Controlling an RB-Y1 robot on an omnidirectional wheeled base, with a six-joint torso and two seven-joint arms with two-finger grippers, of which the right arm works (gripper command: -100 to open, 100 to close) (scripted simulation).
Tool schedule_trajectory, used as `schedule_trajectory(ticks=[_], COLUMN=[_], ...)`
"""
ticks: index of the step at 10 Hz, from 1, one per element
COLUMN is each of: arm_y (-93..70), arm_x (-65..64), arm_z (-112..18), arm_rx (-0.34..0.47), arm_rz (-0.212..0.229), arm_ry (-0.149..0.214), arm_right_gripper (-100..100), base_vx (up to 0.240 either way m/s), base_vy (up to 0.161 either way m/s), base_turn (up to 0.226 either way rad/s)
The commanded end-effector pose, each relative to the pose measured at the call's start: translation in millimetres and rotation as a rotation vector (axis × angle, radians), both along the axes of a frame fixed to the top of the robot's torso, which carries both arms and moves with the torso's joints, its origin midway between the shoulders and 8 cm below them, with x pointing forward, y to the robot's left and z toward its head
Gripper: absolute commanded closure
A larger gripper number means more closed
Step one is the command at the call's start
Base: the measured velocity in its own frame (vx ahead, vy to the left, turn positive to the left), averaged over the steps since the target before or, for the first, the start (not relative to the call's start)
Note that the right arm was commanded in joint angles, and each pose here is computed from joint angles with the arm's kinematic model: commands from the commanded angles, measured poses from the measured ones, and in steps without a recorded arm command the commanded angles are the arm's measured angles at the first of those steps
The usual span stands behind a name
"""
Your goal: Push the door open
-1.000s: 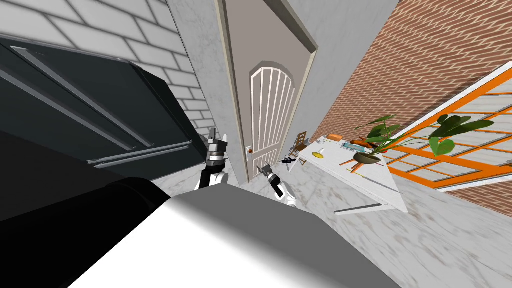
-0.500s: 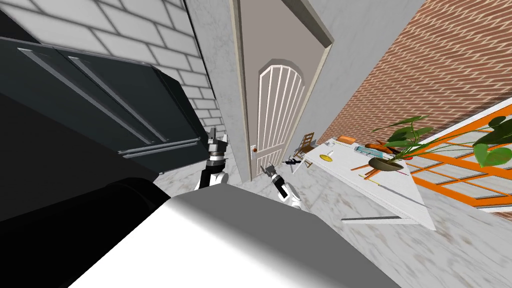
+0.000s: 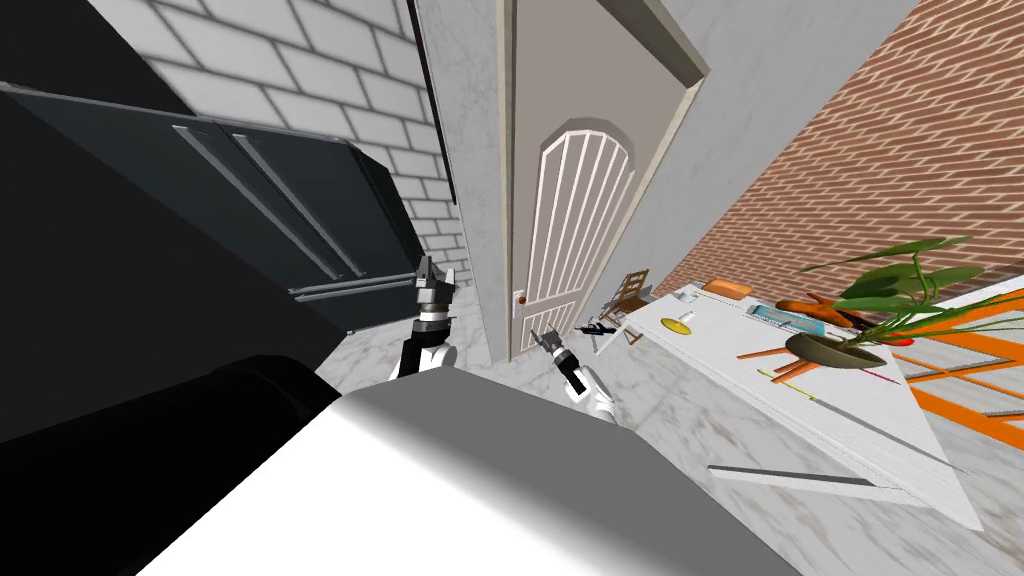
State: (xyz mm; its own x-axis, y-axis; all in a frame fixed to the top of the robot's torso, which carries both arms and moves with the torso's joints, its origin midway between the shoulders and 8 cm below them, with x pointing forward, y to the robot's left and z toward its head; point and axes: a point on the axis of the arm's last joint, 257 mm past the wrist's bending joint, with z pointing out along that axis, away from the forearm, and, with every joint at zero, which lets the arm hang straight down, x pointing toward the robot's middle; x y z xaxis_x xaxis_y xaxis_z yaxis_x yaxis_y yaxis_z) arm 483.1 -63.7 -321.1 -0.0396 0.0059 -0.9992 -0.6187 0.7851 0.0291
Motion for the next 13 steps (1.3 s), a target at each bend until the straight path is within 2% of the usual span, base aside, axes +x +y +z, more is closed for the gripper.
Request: schedule_trajectory(ticks=[1, 7, 13], arm_y=[-19.1, -88.5, -153.3], arm_x=[4.7, 27.1, 45.0], arm_z=[-2.1, 0.5, 9.4], arm_rx=[-0.001, 0.000, 0.002], arm_rz=[-0.029, -0.139, -0.245], arm_ry=[0.001, -0.001, -0.012], arm_right_gripper=[-100, -100, -100], base_vx=[-0.009, 0.030, 0.052], base_vy=[0.077, 0.083, 0.083], base_turn=[0.201, 0.185, 0.161])
